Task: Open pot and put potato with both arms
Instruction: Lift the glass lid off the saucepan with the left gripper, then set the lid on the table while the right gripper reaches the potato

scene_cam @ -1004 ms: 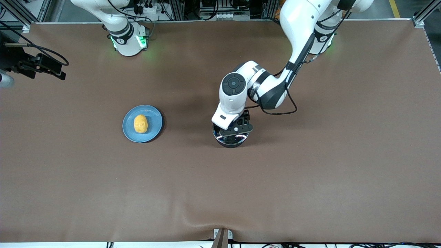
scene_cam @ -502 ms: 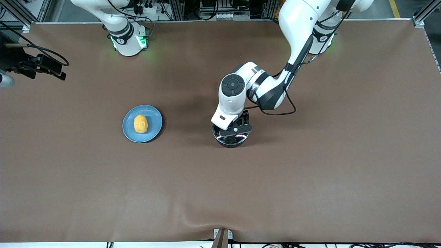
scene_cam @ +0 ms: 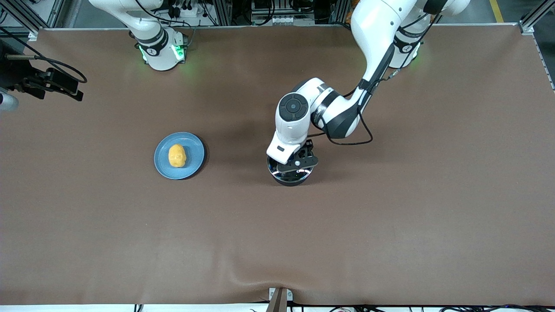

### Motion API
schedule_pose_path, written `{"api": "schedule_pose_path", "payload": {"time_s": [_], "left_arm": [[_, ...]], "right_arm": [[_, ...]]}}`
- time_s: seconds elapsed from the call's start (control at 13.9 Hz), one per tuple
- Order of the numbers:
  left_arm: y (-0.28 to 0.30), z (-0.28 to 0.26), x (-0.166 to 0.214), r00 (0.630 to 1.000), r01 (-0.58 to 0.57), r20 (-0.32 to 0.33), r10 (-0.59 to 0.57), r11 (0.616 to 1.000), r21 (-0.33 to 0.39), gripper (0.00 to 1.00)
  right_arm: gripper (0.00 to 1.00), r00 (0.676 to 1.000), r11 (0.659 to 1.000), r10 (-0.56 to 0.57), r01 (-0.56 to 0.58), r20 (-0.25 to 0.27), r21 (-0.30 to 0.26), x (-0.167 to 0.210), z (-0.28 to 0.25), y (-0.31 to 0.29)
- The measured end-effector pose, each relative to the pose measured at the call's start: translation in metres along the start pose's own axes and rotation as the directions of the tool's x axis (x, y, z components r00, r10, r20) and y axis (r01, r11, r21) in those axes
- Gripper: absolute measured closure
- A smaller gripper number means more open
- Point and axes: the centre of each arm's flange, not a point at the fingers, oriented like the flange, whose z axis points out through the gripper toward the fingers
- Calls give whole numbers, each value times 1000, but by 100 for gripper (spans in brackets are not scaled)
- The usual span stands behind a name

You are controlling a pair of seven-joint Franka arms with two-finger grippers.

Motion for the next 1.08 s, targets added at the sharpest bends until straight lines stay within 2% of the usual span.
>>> {"api": "schedule_pose_path", "payload": {"time_s": [0.36, 0.5, 0.86, 1.08], "left_arm": [[-16, -62, 17, 999, 32, -15, -32, 999, 1, 34], [-38, -89, 36, 998, 64, -26, -63, 998, 8, 34], [-150, -98, 121, 998, 58, -11, -57, 998, 39, 34], [-232, -93, 140, 1000, -1, -25, 1, 1000, 31, 34]], "right_arm": [[0, 1000, 1000, 0, 0, 0, 0, 0, 0, 0], [0, 1000, 1000, -2, 2, 6, 1, 2, 3, -1], [0, 998, 1000, -29, 29, 65, -2, 28, 59, -19], [0, 997, 999, -34, 35, 76, -8, 39, 113, -37]]}}
